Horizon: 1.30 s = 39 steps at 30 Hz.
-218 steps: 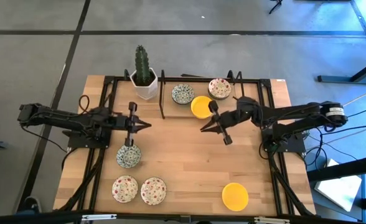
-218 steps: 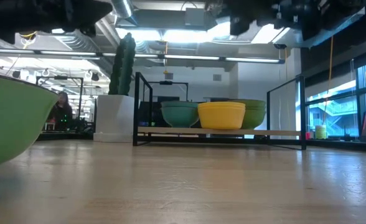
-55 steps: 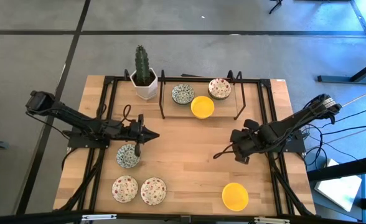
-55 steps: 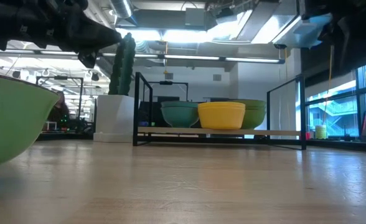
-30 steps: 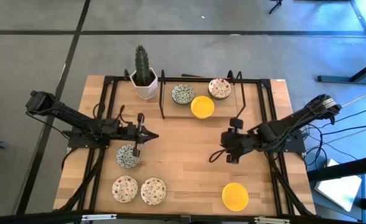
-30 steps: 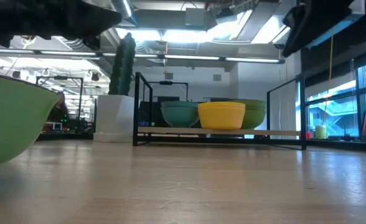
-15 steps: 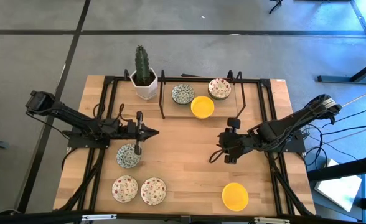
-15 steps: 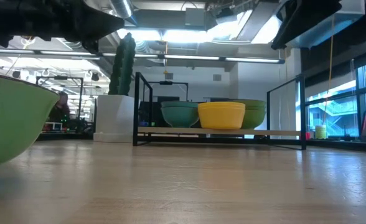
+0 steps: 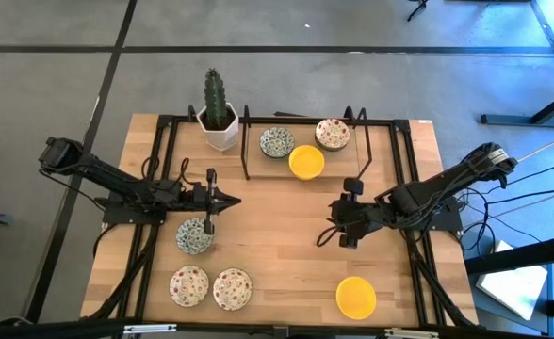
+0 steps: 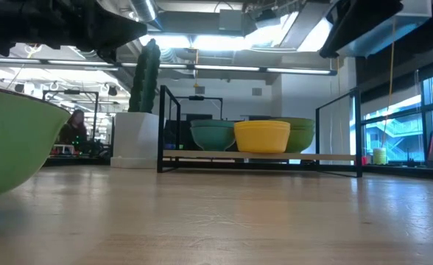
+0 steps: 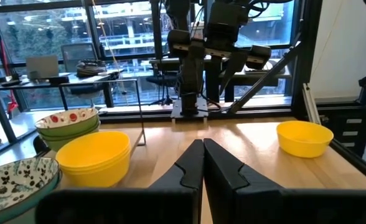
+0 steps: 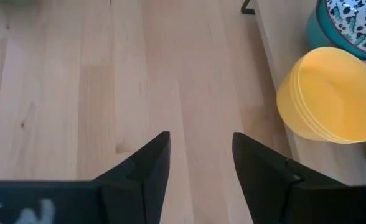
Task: Pick & Place Mini bowls
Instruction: Stack the yellow bowl on top of the yellow bowl on the shelf
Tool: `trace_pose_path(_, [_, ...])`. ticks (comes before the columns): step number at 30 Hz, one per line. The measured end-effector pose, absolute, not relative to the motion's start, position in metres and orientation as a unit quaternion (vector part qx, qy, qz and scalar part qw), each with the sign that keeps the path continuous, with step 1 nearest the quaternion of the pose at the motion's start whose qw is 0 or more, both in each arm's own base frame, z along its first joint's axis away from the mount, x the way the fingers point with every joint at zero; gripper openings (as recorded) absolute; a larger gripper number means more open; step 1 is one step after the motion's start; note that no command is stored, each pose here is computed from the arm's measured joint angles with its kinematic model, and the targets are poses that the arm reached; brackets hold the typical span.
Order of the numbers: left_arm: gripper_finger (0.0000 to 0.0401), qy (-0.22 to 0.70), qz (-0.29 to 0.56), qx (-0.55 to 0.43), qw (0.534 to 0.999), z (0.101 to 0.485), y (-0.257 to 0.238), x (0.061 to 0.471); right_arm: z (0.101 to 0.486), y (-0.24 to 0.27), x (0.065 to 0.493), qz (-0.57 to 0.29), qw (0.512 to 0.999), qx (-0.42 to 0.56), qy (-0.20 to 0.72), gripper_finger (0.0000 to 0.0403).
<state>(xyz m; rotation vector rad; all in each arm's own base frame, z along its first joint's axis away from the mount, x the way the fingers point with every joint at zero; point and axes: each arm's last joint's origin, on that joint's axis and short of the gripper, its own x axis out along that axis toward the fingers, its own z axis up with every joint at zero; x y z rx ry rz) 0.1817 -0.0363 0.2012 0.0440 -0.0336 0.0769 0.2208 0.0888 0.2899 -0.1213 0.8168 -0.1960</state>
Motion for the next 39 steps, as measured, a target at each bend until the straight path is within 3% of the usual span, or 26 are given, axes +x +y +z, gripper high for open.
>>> trace_pose_path(13, [0.0004, -0.017, 0.039, 0.018, 0.999, 0.201, -0.036, 0.182, 0.291, 0.09, 0.222, -0.095, 0.916, -0.04, 0.389, 0.0173])
trace_pose_path(19, [0.0004, -0.017, 0.039, 0.016, 0.999, 0.201, -0.036, 0.182, 0.291, 0.098, 0.221, -0.028, 0.915, -0.051, 0.399, 0.0173])
trace_pose_path(26, [0.0002, -0.017, 0.039, 0.015, 0.999, 0.201, -0.036, 0.182, 0.293, 0.103, 0.221, -0.018, 0.923, -0.054, 0.381, 0.0173])
trace_pose_path(39, [0.0003, -0.017, 0.039, 0.014, 0.999, 0.201, -0.036, 0.182, 0.297, 0.116, 0.214, -0.055, 0.926, -0.155, 0.339, 0.0173])
